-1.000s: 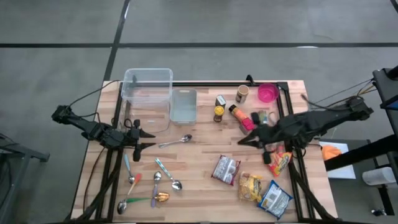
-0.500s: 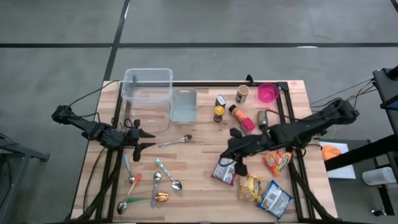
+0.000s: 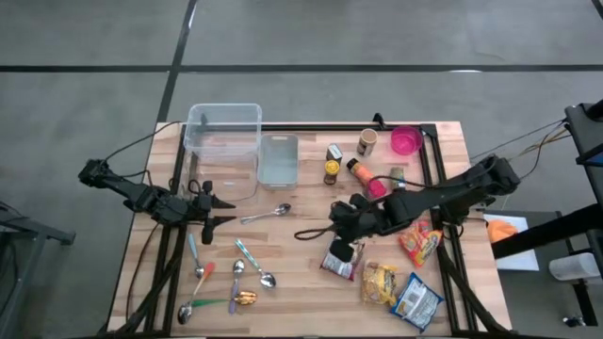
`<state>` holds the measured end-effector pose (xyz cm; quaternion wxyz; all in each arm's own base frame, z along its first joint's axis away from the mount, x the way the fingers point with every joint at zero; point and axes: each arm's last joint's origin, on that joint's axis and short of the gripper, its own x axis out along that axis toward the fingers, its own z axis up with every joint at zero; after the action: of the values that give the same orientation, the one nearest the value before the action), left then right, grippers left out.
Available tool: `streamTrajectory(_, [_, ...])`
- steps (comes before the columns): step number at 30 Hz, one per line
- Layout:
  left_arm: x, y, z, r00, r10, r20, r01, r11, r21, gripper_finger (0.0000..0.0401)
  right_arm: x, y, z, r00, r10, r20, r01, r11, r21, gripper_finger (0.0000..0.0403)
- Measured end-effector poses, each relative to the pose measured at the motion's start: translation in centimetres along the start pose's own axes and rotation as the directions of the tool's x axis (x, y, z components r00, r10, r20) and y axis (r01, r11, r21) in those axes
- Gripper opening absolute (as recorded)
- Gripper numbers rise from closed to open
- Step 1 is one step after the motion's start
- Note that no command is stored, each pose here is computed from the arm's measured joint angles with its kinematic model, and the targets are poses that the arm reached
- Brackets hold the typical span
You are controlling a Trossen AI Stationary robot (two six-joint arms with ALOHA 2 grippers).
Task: Pick & Place Food Item
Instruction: Put the red noodle pack into the gray bin
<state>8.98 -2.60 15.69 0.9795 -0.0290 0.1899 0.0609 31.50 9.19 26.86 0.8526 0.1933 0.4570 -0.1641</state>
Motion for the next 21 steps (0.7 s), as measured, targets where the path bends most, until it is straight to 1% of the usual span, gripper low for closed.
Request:
streamTrajectory(2, [0.0, 0.0, 0.0, 1.0, 0.0, 0.0, 0.0, 1.0, 0.0, 0.0164, 0.7, 0.1, 0.3, 0.998, -0.049, -0.044, 0.051, 0.998, 0.035, 0.0008])
streamTrajectory(5, [0.0, 0.0, 0.0, 1.0, 0.0, 0.0, 0.0, 1.0, 0.0, 0.0164, 1.7, 0.3, 0.6, 0.988, -0.103, -0.115, 0.108, 0.993, 0.036, 0.0008])
streamTrajectory(8, [0.0, 0.0, 0.0, 1.0, 0.0, 0.0, 0.0, 1.0, 0.0, 0.0164, 2.4, 0.5, 0.7, 0.981, -0.12, -0.156, 0.127, 0.991, 0.037, 0.0009])
streamTrajectory(10, [0.0, 0.0, 0.0, 1.0, 0.0, 0.0, 0.0, 1.0, 0.0, 0.0164, 2.6, 0.6, 0.9, 0.981, -0.095, -0.169, 0.109, 0.991, 0.075, 0.0015])
streamTrajectory(11, [0.0, 0.0, 0.0, 1.0, 0.0, 0.0, 0.0, 1.0, 0.0, 0.0164, 2.6, 0.6, 0.9, 0.98, -0.088, -0.177, 0.105, 0.99, 0.09, 0.0024])
streamTrajectory(13, [0.0, 0.0, 0.0, 1.0, 0.0, 0.0, 0.0, 1.0, 0.0, 0.0164, 2.5, 0.7, 1.0, 0.983, -0.073, -0.166, 0.091, 0.991, 0.102, 0.0054])
streamTrajectory(15, [0.0, 0.0, 0.0, 1.0, 0.0, 0.0, 0.0, 1.0, 0.0, 0.0164, 2.5, 0.6, 0.9, 0.984, -0.067, -0.163, 0.085, 0.991, 0.104, 0.0096])
streamTrajectory(18, [0.0, 0.0, 0.0, 1.0, 0.0, 0.0, 0.0, 1.0, 0.0, 0.0164, 3.1, 0.5, 0.3, 0.98, -0.085, -0.182, 0.106, 0.988, 0.108, 0.0162])
streamTrajectory(21, [0.0, 0.0, 0.0, 1.0, 0.0, 0.0, 0.0, 1.0, 0.0, 0.0164, 4.1, 0.2, -0.4, 0.971, -0.114, -0.21, 0.143, 0.981, 0.128, 0.0219])
